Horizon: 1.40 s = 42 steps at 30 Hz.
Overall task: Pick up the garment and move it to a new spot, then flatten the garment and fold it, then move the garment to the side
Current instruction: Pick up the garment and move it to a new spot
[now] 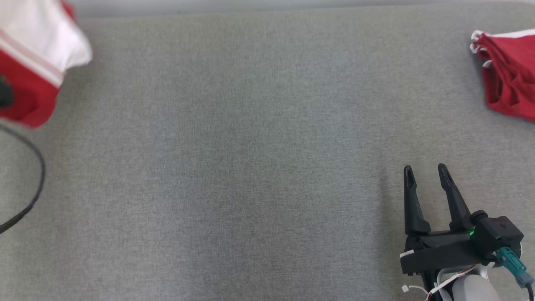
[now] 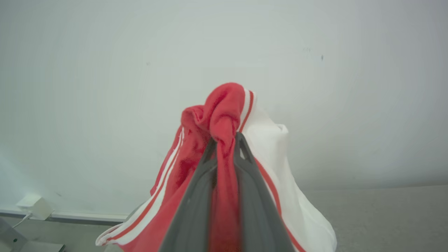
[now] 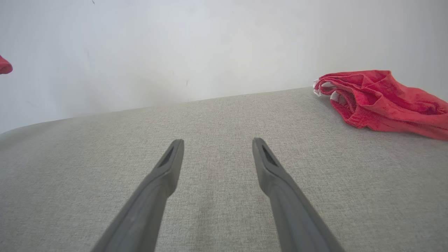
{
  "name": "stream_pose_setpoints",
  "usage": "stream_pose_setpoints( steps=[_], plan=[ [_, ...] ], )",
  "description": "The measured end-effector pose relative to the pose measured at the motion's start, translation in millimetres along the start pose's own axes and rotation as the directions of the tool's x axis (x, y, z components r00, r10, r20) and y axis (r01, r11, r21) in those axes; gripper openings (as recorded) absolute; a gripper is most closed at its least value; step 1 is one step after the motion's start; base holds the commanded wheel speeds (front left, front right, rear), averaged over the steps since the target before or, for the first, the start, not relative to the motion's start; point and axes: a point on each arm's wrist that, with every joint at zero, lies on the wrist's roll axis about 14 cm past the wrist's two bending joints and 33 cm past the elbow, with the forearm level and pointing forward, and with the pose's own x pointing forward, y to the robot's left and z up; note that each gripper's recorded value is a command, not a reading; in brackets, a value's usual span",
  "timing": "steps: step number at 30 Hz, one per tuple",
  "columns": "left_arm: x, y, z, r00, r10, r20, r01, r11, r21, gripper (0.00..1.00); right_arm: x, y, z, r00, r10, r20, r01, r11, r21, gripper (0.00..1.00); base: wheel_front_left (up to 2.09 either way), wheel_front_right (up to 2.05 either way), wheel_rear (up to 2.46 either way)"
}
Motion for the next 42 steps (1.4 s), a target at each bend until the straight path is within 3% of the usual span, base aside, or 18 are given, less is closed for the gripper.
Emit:
stream_pose_setpoints(
  steps=[3, 4, 8, 14, 20, 22, 26, 32, 37, 39, 40, 42],
  plan=[
    [4.0, -37.6, 45.4, 0.989, -0.095, 0.11, 0.093, 0.995, 0.019, 0.0, -4.5, -1.3, 4.4, 1.0, -0.008, 0.012, 0.007, 1.0, 0.014, 1.0, 0.0, 0.0, 0.0],
    [4.7, -70.2, 70.3, 0.972, -0.168, 0.164, 0.167, 0.986, 0.02, 0.0, -8.8, -3.9, 6.5, 1.0, -0.019, 0.016, 0.018, 1.0, 0.024, 1.0, 0.0, 0.0, 0.0],
    [1.2, -141.8, 107.3, 0.918, -0.315, 0.241, 0.318, 0.948, 0.026, 0.0, -20.2, -15.4, 8.4, 0.998, -0.06, 0.017, 0.059, 0.997, 0.051, 1.0, 0.0, 0.0, 0.0],
    [-18.3, -251.0, 121.3, 0.815, -0.514, 0.269, 0.535, 0.845, -0.008, 0.0, -38.5, -35.6, 19.5, 0.991, -0.13, 0.043, 0.126, 0.989, 0.077, 1.0, 0.0, 0.0, 0.0],
    [-45.1, -326.2, 96.7, 0.736, -0.633, 0.241, 0.667, 0.74, -0.091, 0.0, -64.1, -58.6, 22.6, 0.976, -0.211, 0.045, 0.207, 0.975, 0.08, 1.0, 0.0, 0.0, 0.0],
    [-52.2, -338.8, 79.1, 0.727, -0.653, 0.214, 0.684, 0.718, -0.13, 0.0, -71.0, -64.1, 23.2, 0.972, -0.231, 0.045, 0.228, 0.971, 0.078, 1.0, 0.0, 0.0, 0.0],
    [-63.3, -345.3, 35.2, 0.745, -0.651, 0.145, 0.665, 0.713, -0.22, 0.0, -78.1, -71.2, 26.1, 0.965, -0.256, 0.051, 0.252, 0.965, 0.074, 1.0, 0.0, 0.0, 0.0],
    [-85.6, -322.6, -53.2, 0.791, -0.611, -0.033, 0.572, 0.759, -0.311, 0.0, -71.3, -64.6, 19.5, 0.972, -0.232, 0.033, 0.23, 0.971, 0.067, 1.0, 0.0, 0.0, 0.0],
    [-110.0, -302.3, -104.8, 0.798, -0.584, -0.148, 0.516, 0.79, -0.331, 0.0, -61.2, -54.5, 15.4, 0.981, -0.194, 0.022, 0.193, 0.98, 0.052, 1.0, 0.0, 0.0, 0.0],
    [-115.5, -298.1, -107.2, 0.803, -0.58, -0.14, 0.516, 0.793, -0.323, 0.5, -57.5, -49.5, 14.8, 0.984, -0.177, 0.021, 0.175, 0.983, 0.046, 1.0, 0.0, 0.0, 0.0],
    [-116.3, -296.5, -104.3, 0.806, -0.578, -0.127, 0.52, 0.794, -0.314, 1.0, -55.9, -47.3, 15.1, 0.985, -0.169, 0.022, 0.168, 0.985, 0.044, 1.0, 0.0, 0.0, 0.0],
    [-117.1, -292.7, -95.5, 0.815, -0.573, -0.089, 0.525, 0.794, -0.306, 1.0, -52.8, -42.9, 16.1, 0.988, -0.153, 0.027, 0.152, 0.988, 0.039, 1.0, 0.0, 0.0, 0.0]
  ],
)
